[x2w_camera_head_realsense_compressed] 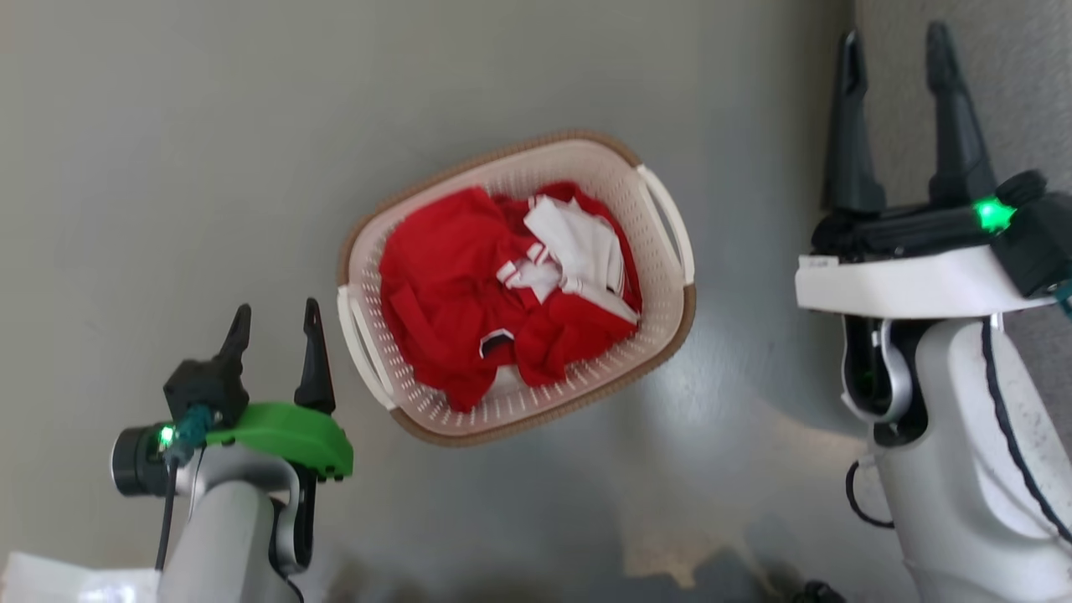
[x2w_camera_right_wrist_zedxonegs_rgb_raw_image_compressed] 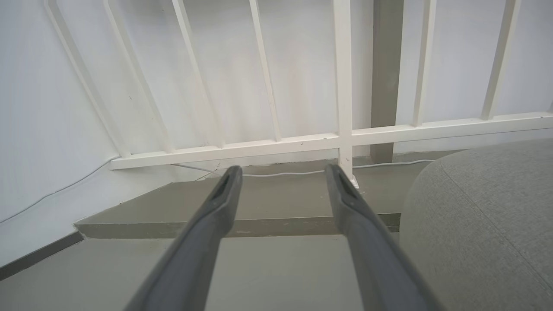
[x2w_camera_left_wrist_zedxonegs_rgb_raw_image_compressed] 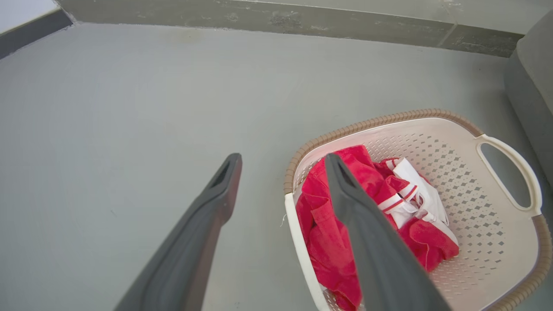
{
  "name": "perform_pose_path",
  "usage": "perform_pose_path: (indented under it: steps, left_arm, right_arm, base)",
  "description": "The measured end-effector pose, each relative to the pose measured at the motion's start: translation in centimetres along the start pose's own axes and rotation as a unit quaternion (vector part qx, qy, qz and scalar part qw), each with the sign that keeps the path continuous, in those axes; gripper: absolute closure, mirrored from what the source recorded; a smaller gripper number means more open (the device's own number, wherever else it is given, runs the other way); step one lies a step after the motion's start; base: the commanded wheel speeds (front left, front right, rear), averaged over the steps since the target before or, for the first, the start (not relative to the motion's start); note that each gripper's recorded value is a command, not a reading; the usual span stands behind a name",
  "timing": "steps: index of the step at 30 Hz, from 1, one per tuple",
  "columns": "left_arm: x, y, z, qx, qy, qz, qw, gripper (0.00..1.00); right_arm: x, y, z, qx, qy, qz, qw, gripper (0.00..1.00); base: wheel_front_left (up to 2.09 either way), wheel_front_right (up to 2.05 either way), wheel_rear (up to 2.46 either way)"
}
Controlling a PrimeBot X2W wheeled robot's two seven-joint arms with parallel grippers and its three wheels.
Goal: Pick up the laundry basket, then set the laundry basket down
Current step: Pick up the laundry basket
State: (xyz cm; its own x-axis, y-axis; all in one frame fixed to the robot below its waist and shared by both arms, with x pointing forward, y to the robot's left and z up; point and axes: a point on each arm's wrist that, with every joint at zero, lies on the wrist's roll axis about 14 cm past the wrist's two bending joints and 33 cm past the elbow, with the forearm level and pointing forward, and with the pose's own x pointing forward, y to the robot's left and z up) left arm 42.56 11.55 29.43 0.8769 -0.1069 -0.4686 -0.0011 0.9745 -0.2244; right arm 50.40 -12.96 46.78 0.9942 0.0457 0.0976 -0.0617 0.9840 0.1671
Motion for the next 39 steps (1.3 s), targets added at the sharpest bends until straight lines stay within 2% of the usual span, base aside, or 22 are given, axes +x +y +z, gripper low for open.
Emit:
perform_pose_path:
  steps: [7, 18, 31, 38, 39]
  left_arm:
    - [2.4, 0.3, -3.6, -0.005, 0.049, 0.002, 0.999, 0.0]
    - [3.7, 0.1, -8.4, -0.006, 0.113, -0.008, 0.994, 0.0]
    - [4.2, 0.0, -12.0, -0.017, 0.166, -0.01, 0.986, 0.0]
    - [3.7, -0.2, -13.6, -0.02, 0.194, -0.012, 0.981, 0.0]
    - [3.7, -0.1, -13.7, -0.019, 0.196, -0.011, 0.98, 0.02]
  right_arm:
    - [1.5, -1.1, -2.7, -0.004, 0.015, -0.008, 1.0, 0.0]
    - [2.1, -2.5, -6.3, -0.01, 0.043, -0.022, 0.999, 0.0]
    - [2.1, -3.4, -8.5, -0.014, 0.063, -0.029, 0.997, 0.0]
    - [2.1, -3.6, -8.5, -0.017, 0.064, -0.031, 0.997, 0.0]
    - [2.1, -3.6, -8.5, -0.017, 0.064, -0.031, 0.997, 0.0]
  base:
    - [0.0, 0.0, 0.0]
    - [0.0, 0.0, 0.0]
    - [0.0, 0.0, 0.0]
    - [0.0, 0.0, 0.0]
    - [0.0, 0.0, 0.0]
